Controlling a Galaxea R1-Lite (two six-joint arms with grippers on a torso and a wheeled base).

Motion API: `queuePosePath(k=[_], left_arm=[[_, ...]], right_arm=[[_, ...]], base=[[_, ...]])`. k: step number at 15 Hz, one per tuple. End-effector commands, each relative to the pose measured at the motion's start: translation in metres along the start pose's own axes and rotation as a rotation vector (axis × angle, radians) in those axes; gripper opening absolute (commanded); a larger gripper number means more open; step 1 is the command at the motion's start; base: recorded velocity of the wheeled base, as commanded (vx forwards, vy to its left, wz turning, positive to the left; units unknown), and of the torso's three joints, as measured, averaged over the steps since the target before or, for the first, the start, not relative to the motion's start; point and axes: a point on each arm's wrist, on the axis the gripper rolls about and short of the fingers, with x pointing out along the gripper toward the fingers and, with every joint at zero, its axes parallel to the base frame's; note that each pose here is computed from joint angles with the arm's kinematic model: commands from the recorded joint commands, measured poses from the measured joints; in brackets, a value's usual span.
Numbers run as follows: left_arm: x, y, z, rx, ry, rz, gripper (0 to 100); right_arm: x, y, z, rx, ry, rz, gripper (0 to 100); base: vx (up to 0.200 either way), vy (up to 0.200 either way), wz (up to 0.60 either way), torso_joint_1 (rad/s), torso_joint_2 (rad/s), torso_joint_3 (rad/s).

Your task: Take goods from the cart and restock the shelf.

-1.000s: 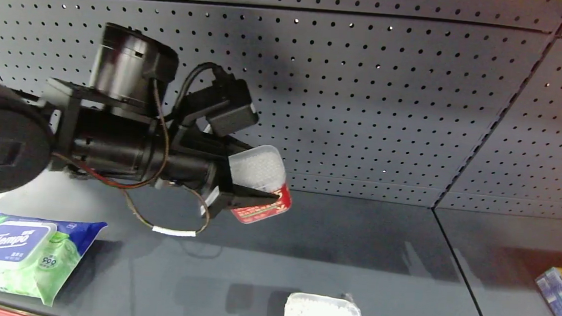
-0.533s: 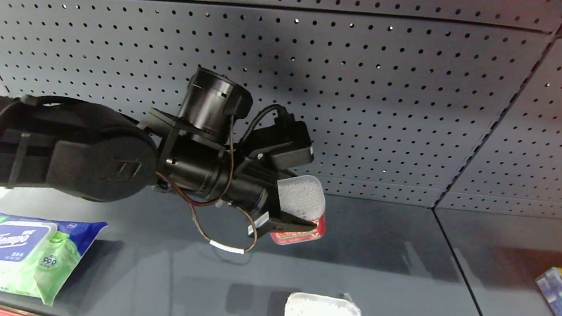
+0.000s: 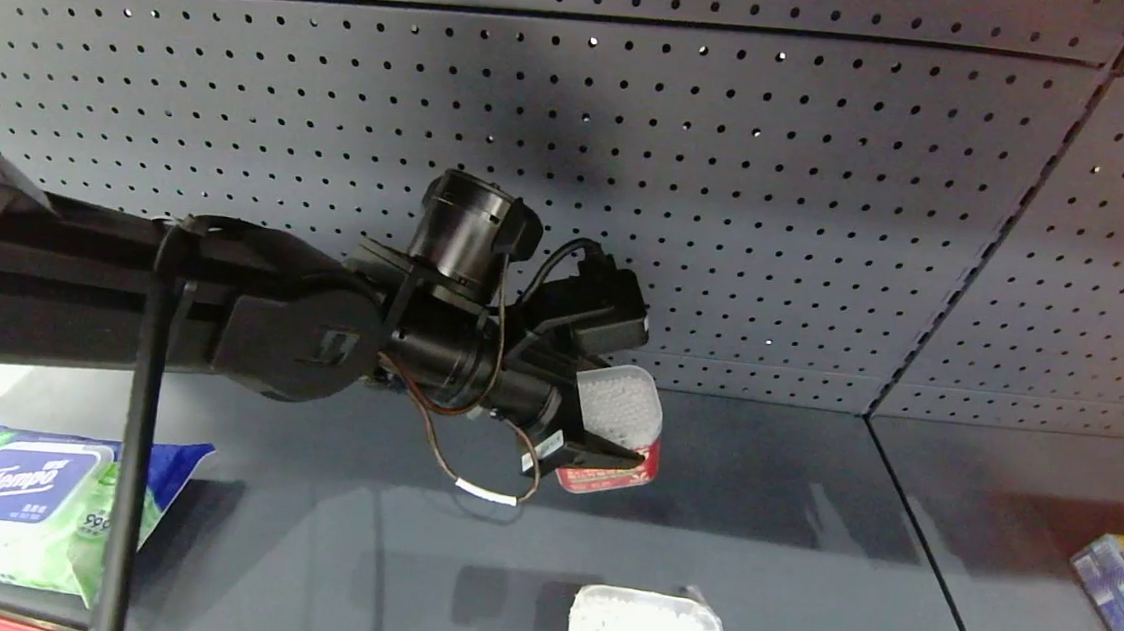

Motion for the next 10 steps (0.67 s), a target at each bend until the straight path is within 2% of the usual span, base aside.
queuePosePath(k=[1,10], left_arm=[[0.005,0.001,-0.003,-0.006,0.009,-0.006,0],[0.017,0.004,-0.010,-0.014,0.022,-0.017,0]], right_arm=[[0.001,0.000,0.000,0.000,0.005,0.000,100],[0.001,0.000,-0.001,0.001,0.011,0.000,100]], base=[[0.000,0.000,0.00,0.000,0.00,0.000],[0.000,0.000,0.00,0.000,0.00,0.000]])
